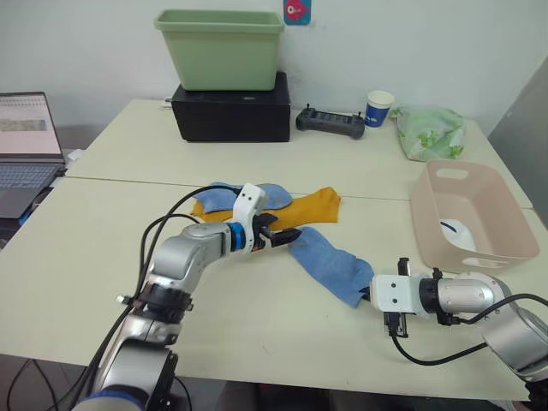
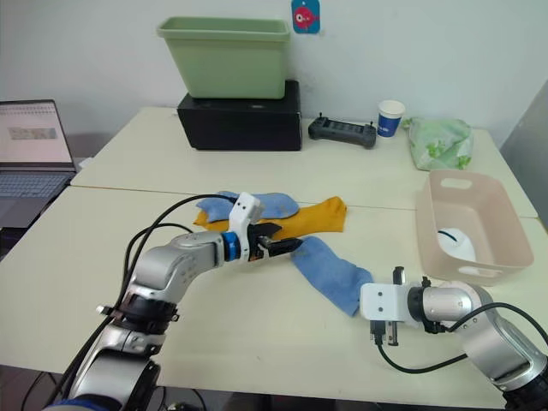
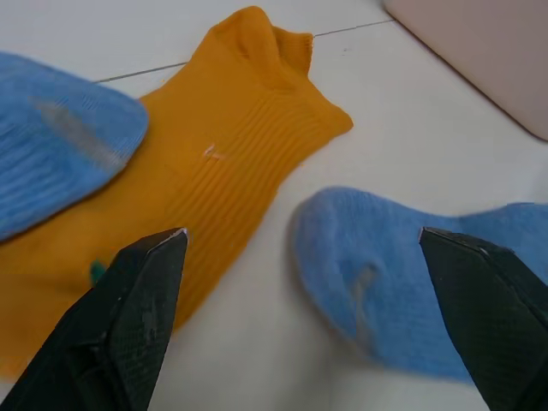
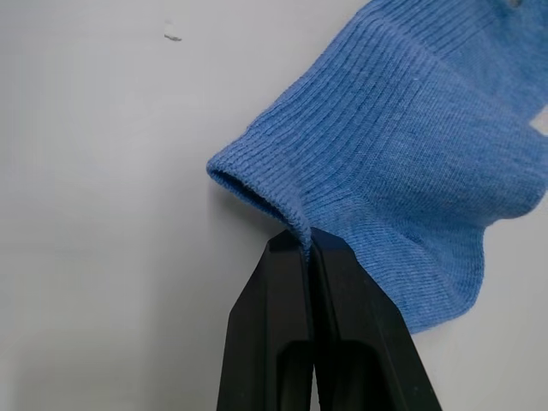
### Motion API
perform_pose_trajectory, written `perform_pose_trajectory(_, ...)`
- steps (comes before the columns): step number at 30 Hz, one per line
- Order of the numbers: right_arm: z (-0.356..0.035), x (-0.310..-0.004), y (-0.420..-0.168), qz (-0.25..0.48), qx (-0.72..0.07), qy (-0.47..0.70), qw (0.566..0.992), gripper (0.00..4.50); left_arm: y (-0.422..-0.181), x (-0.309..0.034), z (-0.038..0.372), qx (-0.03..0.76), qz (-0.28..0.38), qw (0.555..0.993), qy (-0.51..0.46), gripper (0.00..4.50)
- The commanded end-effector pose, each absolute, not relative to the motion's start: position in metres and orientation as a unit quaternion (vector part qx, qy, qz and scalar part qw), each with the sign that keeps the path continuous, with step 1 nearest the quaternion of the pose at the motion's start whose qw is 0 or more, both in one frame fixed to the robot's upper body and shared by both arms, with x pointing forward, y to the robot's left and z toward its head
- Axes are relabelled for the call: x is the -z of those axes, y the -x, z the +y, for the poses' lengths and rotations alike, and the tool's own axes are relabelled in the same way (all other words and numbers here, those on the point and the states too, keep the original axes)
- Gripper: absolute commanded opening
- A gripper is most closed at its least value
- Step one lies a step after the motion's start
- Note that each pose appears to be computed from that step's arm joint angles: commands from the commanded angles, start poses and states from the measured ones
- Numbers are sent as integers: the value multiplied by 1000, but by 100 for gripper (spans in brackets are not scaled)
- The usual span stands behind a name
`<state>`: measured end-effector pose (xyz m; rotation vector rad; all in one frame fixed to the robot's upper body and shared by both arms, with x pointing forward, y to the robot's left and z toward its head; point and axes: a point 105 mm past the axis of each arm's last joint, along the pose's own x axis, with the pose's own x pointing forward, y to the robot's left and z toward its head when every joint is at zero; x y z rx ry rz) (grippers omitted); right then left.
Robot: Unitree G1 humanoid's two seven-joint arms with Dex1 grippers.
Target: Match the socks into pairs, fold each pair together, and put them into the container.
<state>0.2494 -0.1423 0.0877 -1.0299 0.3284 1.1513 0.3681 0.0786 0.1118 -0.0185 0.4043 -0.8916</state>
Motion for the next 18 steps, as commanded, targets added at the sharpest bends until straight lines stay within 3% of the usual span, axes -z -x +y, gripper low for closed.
perform_pose_trajectory(1,-142,-98,-252,128,-508,477,706,0,-371,-105,70,440,204,874,2,330)
perform_pose_trajectory(5,-142,-99,-252,129,-504,477,708,0,-363,-98,51,480,224,848,-4,206)
perform_pose_trajectory(11,-143,-99,-252,127,-501,475,712,0,-360,-104,50,492,211,844,-14,15)
perform_pose_trajectory(16,-142,-103,-258,107,-489,478,722,0,-355,-114,60,488,195,851,-12,5)
perform_pose_trajectory(18,-136,-115,-268,45,-486,500,715,0,-350,-124,76,469,185,864,9,5)
